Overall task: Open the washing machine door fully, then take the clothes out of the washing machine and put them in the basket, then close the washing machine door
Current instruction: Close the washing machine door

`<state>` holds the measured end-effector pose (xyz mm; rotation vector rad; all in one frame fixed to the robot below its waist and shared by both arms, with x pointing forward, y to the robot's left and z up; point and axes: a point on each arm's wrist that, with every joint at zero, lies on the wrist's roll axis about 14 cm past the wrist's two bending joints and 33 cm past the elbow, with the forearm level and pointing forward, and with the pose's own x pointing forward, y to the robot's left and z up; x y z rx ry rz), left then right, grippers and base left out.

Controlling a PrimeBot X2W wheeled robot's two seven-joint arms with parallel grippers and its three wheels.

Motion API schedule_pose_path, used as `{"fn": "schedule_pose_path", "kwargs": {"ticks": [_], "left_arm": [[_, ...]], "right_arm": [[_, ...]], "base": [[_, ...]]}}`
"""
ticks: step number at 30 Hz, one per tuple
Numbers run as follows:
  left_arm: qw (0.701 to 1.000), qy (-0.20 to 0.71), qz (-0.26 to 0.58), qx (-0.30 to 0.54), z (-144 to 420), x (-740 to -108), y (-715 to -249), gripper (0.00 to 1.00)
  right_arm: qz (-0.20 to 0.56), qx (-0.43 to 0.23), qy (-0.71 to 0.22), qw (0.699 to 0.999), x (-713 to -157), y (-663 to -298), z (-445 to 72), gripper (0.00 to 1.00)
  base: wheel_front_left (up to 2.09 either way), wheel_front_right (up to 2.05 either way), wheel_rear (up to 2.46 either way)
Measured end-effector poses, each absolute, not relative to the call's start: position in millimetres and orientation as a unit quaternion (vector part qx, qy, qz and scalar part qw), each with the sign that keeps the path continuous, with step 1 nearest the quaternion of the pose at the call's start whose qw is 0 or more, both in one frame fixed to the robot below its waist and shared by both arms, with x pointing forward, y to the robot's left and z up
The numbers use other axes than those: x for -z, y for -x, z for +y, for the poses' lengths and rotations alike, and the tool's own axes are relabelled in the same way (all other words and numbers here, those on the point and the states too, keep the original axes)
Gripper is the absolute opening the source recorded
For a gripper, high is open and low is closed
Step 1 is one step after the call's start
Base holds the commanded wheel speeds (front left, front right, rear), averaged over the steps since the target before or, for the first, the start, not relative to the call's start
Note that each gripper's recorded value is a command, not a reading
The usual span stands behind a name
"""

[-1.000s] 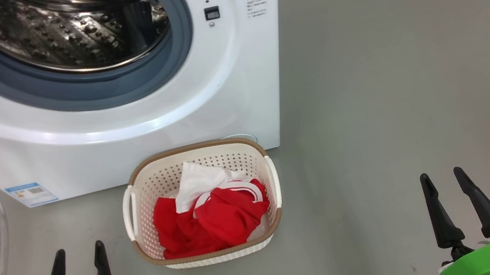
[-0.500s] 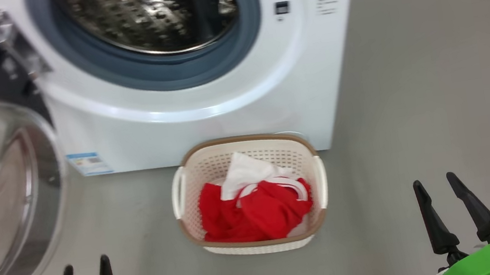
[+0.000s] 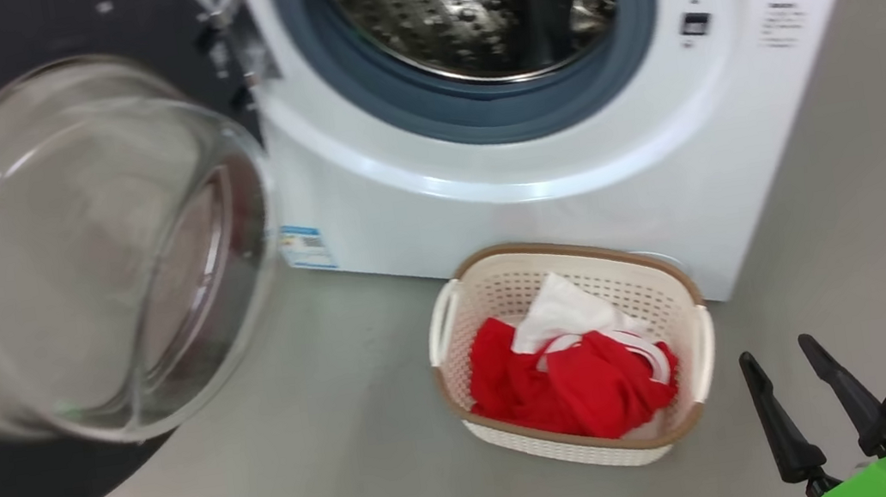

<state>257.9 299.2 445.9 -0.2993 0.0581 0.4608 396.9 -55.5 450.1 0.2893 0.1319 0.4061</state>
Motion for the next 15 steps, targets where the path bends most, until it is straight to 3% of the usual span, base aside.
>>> {"fn": "schedule_pose_path", "kwargs": {"ticks": [15], "left_arm": [[0.93, 0.163, 0.007, -0.33, 331.3, -450.2, -199.1, 1.0]], "right_arm": [[0.09, -0.301, -0.133, 0.94, -443.6, -384.0, 9.1, 1.0]], "base": [[0.0, 0.0, 0.0]]}}
